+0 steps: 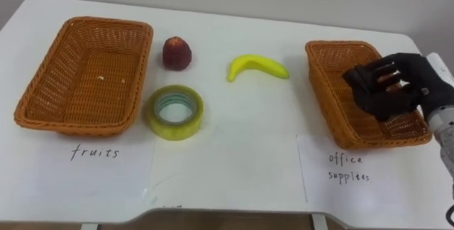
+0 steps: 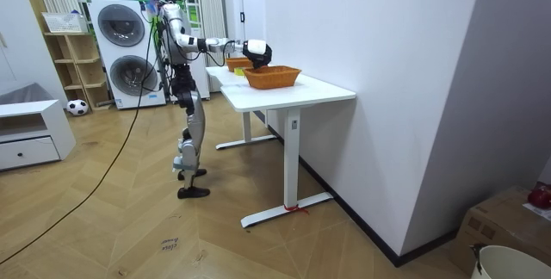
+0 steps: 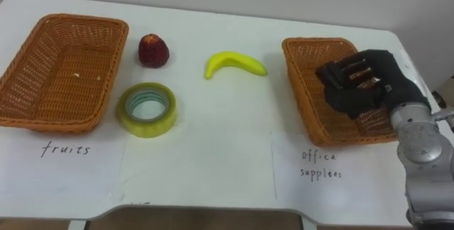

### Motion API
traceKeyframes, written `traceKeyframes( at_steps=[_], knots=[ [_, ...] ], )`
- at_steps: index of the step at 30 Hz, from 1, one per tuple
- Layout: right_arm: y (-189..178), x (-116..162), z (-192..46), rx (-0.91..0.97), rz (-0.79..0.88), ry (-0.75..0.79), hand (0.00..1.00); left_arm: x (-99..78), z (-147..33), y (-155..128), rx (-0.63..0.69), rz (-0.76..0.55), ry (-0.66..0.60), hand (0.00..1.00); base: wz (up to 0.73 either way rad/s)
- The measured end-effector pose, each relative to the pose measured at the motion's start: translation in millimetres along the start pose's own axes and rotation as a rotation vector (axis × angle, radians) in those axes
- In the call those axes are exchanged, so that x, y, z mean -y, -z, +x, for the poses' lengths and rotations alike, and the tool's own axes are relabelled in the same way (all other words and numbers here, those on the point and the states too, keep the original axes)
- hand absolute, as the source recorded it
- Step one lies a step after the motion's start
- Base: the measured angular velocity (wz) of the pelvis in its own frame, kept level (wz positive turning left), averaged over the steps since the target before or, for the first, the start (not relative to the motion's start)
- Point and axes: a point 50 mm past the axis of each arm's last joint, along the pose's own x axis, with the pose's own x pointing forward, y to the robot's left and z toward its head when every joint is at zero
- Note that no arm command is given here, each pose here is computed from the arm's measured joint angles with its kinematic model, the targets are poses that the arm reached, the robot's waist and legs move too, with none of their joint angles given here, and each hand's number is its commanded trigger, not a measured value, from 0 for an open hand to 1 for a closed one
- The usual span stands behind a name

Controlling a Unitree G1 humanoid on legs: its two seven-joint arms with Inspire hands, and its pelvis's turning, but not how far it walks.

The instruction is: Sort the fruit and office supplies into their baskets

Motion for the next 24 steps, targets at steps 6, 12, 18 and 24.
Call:
traceKeyframes(
  at_steps=[6, 12, 18, 24],
  knots=[
    [-1.4, 0.6, 0.0, 0.006, -0.001, 0.002, 0.0, -0.1, -0.1, 0.5, -0.001, -0.003, 0.0, 0.0, 0.0],
    [-1.3, 0.3, 0.0, 0.004, -0.018, 0.001, 0.0, 0.7, 0.4, -2.0, 0.004, -0.004, 0.002, 0.0, 0.0],
    [-1.0, 0.4, 0.0, 0.0, -0.04, 0.002, 0.0, 0.8, 0.5, -2.7, 0.005, -0.004, 0.002, 0.0, 0.0],
    [-1.0, 0.5, 0.0, -0.001, -0.049, 0.003, 0.0, 0.6, 0.5, -2.2, 0.003, -0.006, 0.001, 0.0, 0.0]
  ],
)
